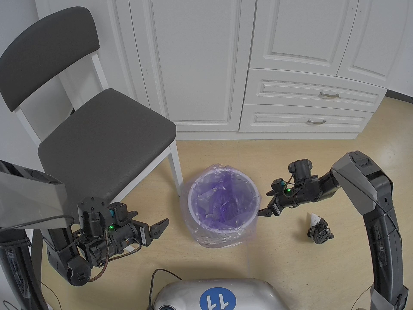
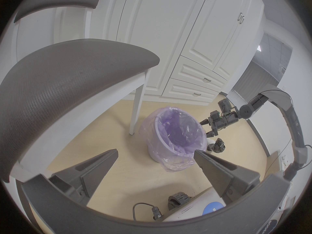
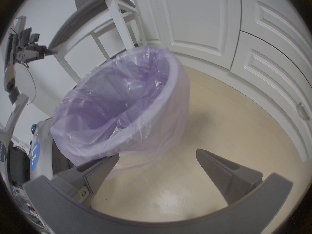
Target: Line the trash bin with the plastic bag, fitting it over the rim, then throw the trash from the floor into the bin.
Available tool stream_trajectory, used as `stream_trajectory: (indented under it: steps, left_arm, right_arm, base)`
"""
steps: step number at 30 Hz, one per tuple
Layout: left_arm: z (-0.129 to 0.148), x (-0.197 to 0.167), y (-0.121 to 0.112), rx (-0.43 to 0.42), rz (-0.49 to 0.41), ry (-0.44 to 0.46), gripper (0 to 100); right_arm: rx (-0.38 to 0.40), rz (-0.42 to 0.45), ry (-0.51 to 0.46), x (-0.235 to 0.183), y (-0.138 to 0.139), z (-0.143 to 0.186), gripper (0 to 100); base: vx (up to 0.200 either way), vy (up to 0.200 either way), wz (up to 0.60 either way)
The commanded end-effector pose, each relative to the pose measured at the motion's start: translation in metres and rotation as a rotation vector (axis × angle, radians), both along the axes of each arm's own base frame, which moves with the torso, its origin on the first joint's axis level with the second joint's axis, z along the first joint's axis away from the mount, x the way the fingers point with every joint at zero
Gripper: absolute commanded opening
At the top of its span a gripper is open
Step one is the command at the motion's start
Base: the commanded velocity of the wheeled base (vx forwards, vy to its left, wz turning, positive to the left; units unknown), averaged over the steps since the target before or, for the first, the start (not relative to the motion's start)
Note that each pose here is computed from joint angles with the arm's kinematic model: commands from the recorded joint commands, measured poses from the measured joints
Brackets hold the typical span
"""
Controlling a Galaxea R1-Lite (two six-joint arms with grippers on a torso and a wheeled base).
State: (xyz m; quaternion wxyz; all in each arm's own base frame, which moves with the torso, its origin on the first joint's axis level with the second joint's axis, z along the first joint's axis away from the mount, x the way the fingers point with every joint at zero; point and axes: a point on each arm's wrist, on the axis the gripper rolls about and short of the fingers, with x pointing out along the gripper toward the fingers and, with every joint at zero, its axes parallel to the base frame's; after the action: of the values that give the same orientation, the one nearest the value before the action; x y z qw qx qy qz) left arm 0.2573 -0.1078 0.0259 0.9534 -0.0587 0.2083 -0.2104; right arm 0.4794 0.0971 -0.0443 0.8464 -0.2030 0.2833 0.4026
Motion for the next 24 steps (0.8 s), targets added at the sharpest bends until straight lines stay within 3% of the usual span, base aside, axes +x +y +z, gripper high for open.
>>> stream_trajectory:
  steps: [1, 14, 24]
  left_arm:
    - [-0.006, -0.003, -0.002, 0.01, -0.011, 0.02, 100]
    - [-0.019, -0.002, -0.003, 0.04, -0.025, 0.026, 100]
    - [-0.024, -0.001, -0.004, 0.046, -0.03, 0.037, 100]
  right_arm:
    - [0.053, 0.08, 0.025, 0.01, -0.005, -0.017, 100]
    - [-0.012, 0.148, 0.13, 0.014, -0.003, -0.014, 100]
    - [0.009, 0.175, 0.108, 0.023, 0.004, -0.027, 100]
  base:
    - [0.0, 0.0, 0.0]
    - [0.0, 0.0, 0.0]
    - [0.0, 0.0, 0.0]
